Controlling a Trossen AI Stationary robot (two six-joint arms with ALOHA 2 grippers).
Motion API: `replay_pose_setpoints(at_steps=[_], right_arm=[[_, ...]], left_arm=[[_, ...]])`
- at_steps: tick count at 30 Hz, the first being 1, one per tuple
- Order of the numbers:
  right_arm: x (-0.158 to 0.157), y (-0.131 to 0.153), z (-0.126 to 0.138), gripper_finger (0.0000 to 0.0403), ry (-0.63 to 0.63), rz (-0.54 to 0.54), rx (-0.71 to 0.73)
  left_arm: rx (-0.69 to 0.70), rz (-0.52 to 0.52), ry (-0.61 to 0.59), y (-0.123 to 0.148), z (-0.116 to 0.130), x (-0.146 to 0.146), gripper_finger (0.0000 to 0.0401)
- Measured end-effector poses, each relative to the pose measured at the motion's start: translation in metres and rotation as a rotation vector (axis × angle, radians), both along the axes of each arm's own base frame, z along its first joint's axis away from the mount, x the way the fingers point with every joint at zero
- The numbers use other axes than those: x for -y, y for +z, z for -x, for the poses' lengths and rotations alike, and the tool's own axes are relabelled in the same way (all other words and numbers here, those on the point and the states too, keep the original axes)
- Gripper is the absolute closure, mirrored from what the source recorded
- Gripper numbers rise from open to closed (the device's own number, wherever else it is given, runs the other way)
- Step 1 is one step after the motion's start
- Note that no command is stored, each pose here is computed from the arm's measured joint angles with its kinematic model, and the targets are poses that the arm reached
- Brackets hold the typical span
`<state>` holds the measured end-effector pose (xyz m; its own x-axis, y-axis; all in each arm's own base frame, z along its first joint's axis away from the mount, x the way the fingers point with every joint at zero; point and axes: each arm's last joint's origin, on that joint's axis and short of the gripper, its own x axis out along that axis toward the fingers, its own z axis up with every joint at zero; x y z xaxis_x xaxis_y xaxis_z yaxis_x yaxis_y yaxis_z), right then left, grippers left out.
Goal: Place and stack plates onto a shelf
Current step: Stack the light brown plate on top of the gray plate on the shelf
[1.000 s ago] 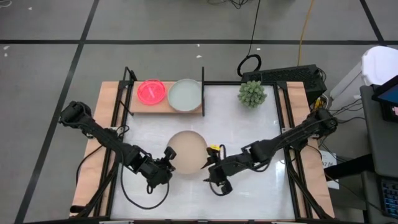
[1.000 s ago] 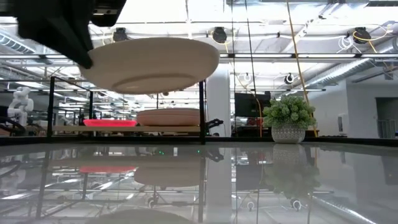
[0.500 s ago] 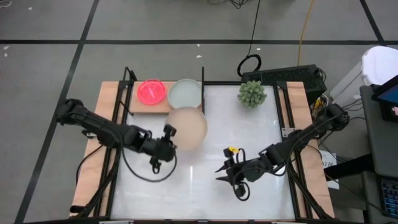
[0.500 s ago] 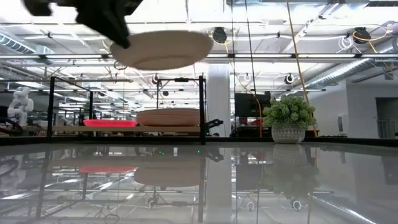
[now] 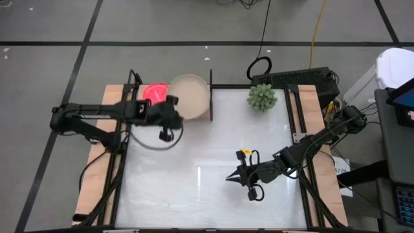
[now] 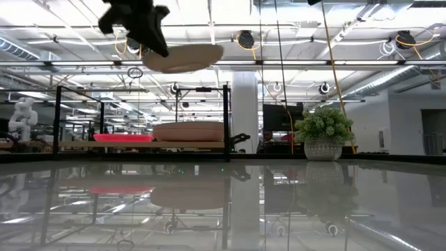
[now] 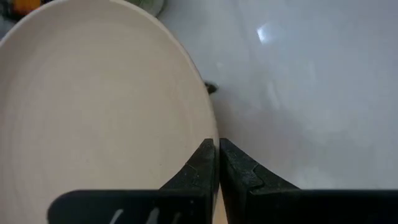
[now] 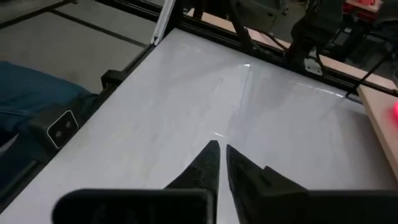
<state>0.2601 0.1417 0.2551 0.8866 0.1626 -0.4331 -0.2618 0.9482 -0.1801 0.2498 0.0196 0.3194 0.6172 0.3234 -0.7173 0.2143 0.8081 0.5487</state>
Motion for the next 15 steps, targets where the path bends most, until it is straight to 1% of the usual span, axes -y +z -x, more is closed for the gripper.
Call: replay_pose_setpoints(at_steps=[4,7,9,12,15], right_arm=[[0.001,-0.001,0.0,0.0399,-0.005,0.0,-0.004],[0.001,-0.001,0.0,0.0402,-0.005,-0.001,-0.005],[0.001,-0.001,0.0,0.0402,-0.003,0.0,-0.007],[0.001,-0.001,0.0,0.0403,-0.002,0.006,-0.008],[0.002,-0.001,0.0,0.0403,-0.002,0.008,-0.007]], left_arm=[[-0.007,0.041,0.1,-0.004,0.005,-0.033,0.0389],[-0.011,0.081,0.146,-0.008,0.01,-0.053,0.0389],[0.006,0.113,0.154,-0.01,0.012,-0.064,0.0389],[0.064,0.146,0.121,-0.017,0.012,-0.076,0.0389],[0.092,0.145,0.121,-0.027,0.012,-0.083,0.0389]])
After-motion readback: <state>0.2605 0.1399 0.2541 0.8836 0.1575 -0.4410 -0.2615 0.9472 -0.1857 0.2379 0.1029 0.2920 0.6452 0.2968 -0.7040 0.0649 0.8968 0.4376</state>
